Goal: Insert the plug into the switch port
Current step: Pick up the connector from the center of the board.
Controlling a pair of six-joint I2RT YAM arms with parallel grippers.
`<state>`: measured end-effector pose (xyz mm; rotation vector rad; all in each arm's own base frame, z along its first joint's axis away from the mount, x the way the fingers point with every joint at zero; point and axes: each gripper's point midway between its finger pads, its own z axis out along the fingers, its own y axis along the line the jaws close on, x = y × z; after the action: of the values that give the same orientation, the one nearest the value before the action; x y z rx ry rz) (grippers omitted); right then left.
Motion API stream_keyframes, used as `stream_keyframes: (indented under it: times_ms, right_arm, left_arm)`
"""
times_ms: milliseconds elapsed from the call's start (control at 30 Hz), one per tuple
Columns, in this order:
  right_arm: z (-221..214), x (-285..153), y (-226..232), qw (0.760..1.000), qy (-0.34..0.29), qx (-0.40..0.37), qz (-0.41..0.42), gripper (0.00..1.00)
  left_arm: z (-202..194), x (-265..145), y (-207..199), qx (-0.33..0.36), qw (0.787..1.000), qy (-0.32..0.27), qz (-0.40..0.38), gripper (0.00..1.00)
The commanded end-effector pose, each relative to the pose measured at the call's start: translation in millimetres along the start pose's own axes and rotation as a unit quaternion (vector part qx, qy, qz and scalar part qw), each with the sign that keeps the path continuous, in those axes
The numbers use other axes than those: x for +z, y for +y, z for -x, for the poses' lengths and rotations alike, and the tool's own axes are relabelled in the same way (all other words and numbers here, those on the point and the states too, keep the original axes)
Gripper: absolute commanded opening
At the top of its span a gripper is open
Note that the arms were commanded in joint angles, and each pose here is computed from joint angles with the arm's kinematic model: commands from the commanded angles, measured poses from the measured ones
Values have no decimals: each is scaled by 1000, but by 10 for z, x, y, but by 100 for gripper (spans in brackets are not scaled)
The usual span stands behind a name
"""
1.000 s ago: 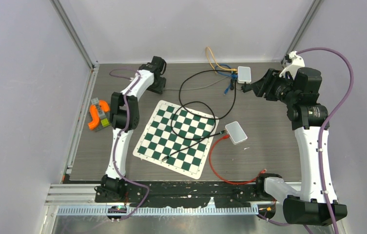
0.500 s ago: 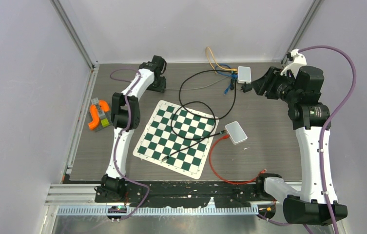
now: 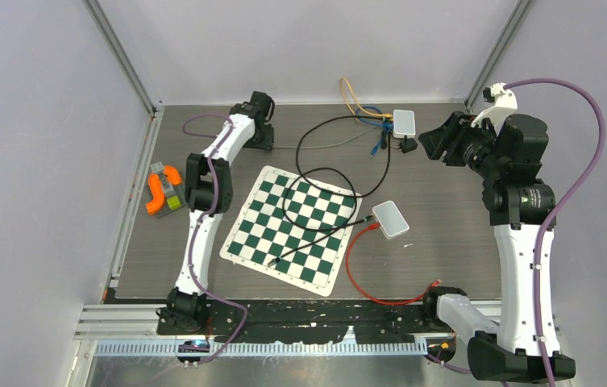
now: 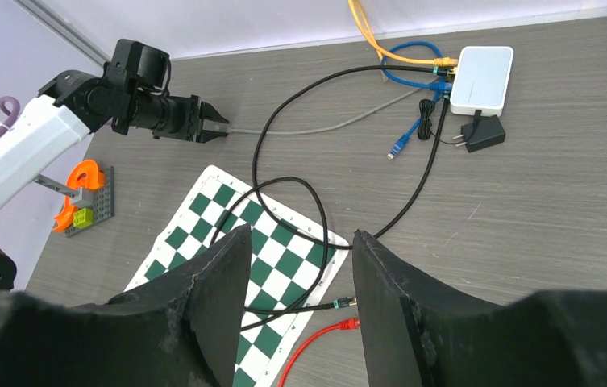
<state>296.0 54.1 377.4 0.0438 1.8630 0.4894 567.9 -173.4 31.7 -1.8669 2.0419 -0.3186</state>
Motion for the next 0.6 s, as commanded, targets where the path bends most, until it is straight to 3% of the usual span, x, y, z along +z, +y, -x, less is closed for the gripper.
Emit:
stream_keyframes:
  times_ms: [0,100,200,367,567]
  right_arm:
    - [199,-162,157,999,-33,-16,18,56]
    - [225,-197,181,999,-38,-18,20,56]
    - [273,-246,219,999,-44,-21,22,56]
    - [303,-312,258,998,-49,-26,25,56]
    - [296,-349,263,998,-52,-24,23,56]
  left_arm:
    - [91,-74,-172,-1,999,-7,-31,25]
    - [67,-88,-114,6,1000,1,-24,8]
    - [76,-105,-29,0,1000,10,-15,0]
    - [162,-127,51,-2,1000,22,-8,0]
    - [564,-417,-95,23,998,-34,-44,0]
